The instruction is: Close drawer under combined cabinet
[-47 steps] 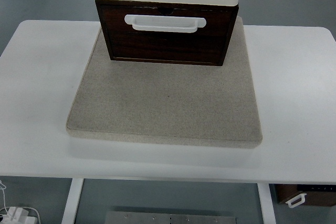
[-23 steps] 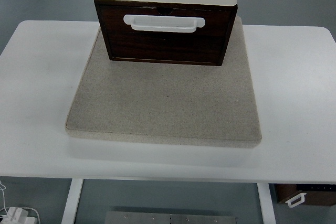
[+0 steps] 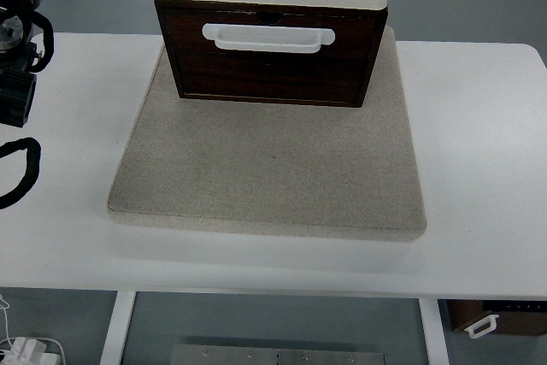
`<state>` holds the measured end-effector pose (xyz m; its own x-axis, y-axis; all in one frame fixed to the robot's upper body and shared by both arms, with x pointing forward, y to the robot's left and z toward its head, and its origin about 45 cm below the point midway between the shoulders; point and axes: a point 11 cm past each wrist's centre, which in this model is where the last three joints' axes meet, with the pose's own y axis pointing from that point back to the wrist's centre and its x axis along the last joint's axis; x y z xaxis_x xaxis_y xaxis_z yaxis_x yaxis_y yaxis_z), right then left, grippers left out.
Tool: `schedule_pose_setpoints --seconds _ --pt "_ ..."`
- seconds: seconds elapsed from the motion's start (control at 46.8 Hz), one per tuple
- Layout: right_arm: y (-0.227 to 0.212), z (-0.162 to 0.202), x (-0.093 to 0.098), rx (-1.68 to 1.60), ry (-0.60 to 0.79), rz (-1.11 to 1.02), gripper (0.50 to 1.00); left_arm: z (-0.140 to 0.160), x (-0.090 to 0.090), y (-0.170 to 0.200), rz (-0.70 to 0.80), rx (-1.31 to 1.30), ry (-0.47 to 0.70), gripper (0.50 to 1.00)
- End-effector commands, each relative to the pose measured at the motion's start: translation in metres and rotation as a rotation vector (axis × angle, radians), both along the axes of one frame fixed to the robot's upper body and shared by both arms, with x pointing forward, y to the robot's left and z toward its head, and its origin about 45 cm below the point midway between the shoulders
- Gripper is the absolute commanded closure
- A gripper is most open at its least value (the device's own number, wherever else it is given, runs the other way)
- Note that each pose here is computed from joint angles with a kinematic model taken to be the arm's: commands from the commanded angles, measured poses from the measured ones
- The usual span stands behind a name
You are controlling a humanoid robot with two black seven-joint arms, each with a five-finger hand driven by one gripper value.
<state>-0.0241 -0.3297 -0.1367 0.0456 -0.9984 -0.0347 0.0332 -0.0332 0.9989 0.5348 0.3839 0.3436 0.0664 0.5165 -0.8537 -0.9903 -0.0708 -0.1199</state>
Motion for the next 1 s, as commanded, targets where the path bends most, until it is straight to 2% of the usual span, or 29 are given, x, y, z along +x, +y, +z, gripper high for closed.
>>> schedule_pose_setpoints --seconds 0.0,0.256,0.513,0.983 --pt "0.0 0.0 0.0 0.0 0.0 0.0 0.548 -0.012 -0.001 -0.005 0.001 -0.007 0.016 0.5" --pt "0.0 0.0 0.001 -0.001 -0.003 -0.005 0.548 -0.038 0.0 -0.032 -0.011 -0.039 0.06 0.5" --pt "0.0 0.0 0.003 -0.001 -0.006 -0.008 0.548 -0.047 0.002 -0.05 -0.021 -0.034 0.085 0.5" --pt "0.0 0.0 0.003 -0.001 -0.006 -0.008 0.548 -0.061 -0.001 -0.054 -0.009 -0.078 0.102 0.5"
